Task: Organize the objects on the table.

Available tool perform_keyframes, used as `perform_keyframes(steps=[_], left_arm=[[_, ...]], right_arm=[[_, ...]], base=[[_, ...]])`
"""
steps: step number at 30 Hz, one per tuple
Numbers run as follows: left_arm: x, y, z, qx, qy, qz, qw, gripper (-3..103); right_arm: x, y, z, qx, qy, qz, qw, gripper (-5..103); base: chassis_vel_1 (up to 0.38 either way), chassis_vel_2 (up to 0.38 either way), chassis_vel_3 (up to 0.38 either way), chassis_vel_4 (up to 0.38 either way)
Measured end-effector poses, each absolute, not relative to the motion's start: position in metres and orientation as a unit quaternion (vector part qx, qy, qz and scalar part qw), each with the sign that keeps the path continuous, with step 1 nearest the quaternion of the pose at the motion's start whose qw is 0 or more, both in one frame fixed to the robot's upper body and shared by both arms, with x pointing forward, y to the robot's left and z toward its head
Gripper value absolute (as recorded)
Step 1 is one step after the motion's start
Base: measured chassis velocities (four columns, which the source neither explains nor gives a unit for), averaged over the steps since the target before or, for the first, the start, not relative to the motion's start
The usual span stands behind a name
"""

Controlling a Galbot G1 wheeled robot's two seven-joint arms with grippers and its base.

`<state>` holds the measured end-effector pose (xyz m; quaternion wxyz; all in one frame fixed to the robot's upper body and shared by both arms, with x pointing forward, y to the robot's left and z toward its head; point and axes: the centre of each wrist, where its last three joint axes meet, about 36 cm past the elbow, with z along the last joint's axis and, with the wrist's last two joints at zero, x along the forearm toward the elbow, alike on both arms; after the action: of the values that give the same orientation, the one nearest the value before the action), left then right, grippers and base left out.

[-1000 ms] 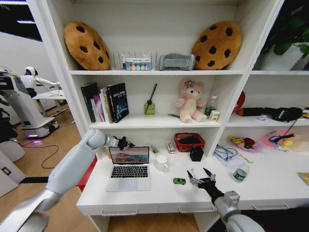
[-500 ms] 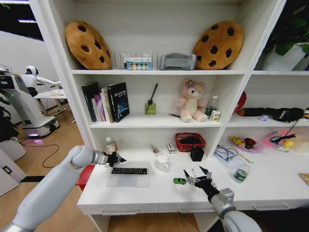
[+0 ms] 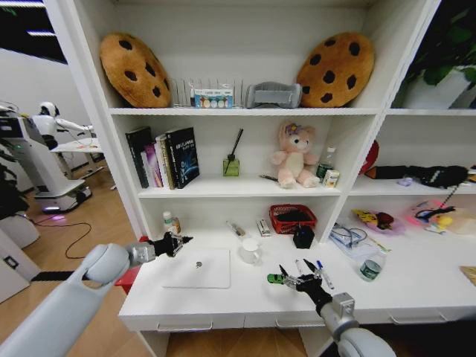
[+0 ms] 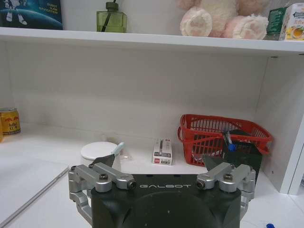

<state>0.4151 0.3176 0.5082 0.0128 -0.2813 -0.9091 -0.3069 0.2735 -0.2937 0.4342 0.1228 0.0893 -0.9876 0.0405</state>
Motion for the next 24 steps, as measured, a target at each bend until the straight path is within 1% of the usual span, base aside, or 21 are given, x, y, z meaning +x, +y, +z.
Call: perform_keyframes(steps=[1, 3, 4, 5, 6, 7, 8, 10, 11, 13, 18, 19, 20, 21, 24], left_arm=[[0.415, 0.318, 0.508, -0.281, -0.909, -0.307, 0.013, 0], [0.397, 0.305, 0.496, -0.202, -0.955, -0.217, 0.016, 0], [0.397, 0.305, 0.496, -0.202, -0.955, -0.217, 0.016, 0], [0.391, 0.301, 0.493, -0.173, -0.968, -0.183, 0.02, 0], [0.384, 0.297, 0.489, -0.133, -0.981, -0.135, 0.03, 0], [0.376, 0.299, 0.487, -0.096, -0.989, -0.101, 0.044, 0], [0.376, 0.299, 0.487, -0.096, -0.989, -0.101, 0.044, 0], [0.353, 0.314, 0.488, -0.031, -0.995, -0.053, 0.074, 0], [0.353, 0.314, 0.488, -0.031, -0.995, -0.053, 0.074, 0], [0.322, 0.333, 0.495, 0.03, -0.995, -0.043, 0.08, 0], [0.303, 0.331, 0.499, 0.064, -0.995, -0.033, 0.074, 0], [0.297, 0.327, 0.501, 0.064, -0.995, -0.029, 0.072, -3], [0.289, 0.321, 0.503, 0.056, -0.995, -0.024, 0.073, 7], [0.289, 0.321, 0.503, 0.056, -0.995, -0.024, 0.073, 7], [0.276, 0.307, 0.507, 0.026, -0.997, -0.013, 0.076, 24]], right_arm=[[0.273, -0.294, 0.434, 0.089, -0.988, 0.04, 0.123, 100], [0.273, -0.296, 0.44, 0.082, -0.989, 0.037, 0.117, 100], [0.273, -0.296, 0.44, 0.082, -0.989, 0.037, 0.117, 100], [0.271, -0.296, 0.442, 0.078, -0.99, 0.035, 0.115, 100], [0.268, -0.296, 0.446, 0.071, -0.991, 0.031, 0.111, 100], [0.266, -0.295, 0.449, 0.065, -0.992, 0.027, 0.107, 100], [0.266, -0.295, 0.449, 0.065, -0.992, 0.027, 0.107, 100], [0.265, -0.292, 0.458, 0.061, -0.993, 0.017, 0.099, 100], [0.265, -0.292, 0.458, 0.061, -0.993, 0.017, 0.099, 100], [0.263, -0.29, 0.466, 0.06, -0.994, 0.009, 0.094, 100], [0.259, -0.288, 0.469, 0.053, -0.994, 0.003, 0.093, 100], [0.256, -0.287, 0.47, 0.048, -0.994, 0.001, 0.093, 100], [0.256, -0.286, 0.472, 0.047, -0.995, 0.001, 0.092, 100], [0.256, -0.286, 0.472, 0.047, -0.995, 0.001, 0.092, 100], [0.255, -0.283, 0.477, 0.048, -0.995, 0.001, 0.091, 100]], base=[[0.0, 0.0, 0.0, 0.0], [0.0, 0.0, 0.0, 0.0], [0.0, 0.0, 0.0, 0.0], [0.0, 0.0, 0.0, 0.0], [0.0, 0.0, 0.0, 0.0], [0.0, 0.0, 0.0, 0.0], [0.0, 0.0, 0.0, 0.0], [0.0, 0.0, 0.0, 0.0], [0.0, 0.0, 0.0, 0.0], [0.0, 0.0, 0.0, 0.0], [0.0, 0.0, 0.0, 0.0], [0.0, 0.0, 0.0, 0.0], [0.0, 0.0, 0.0, 0.0], [0.0, 0.0, 0.0, 0.0], [0.0, 0.0, 0.0, 0.0]])
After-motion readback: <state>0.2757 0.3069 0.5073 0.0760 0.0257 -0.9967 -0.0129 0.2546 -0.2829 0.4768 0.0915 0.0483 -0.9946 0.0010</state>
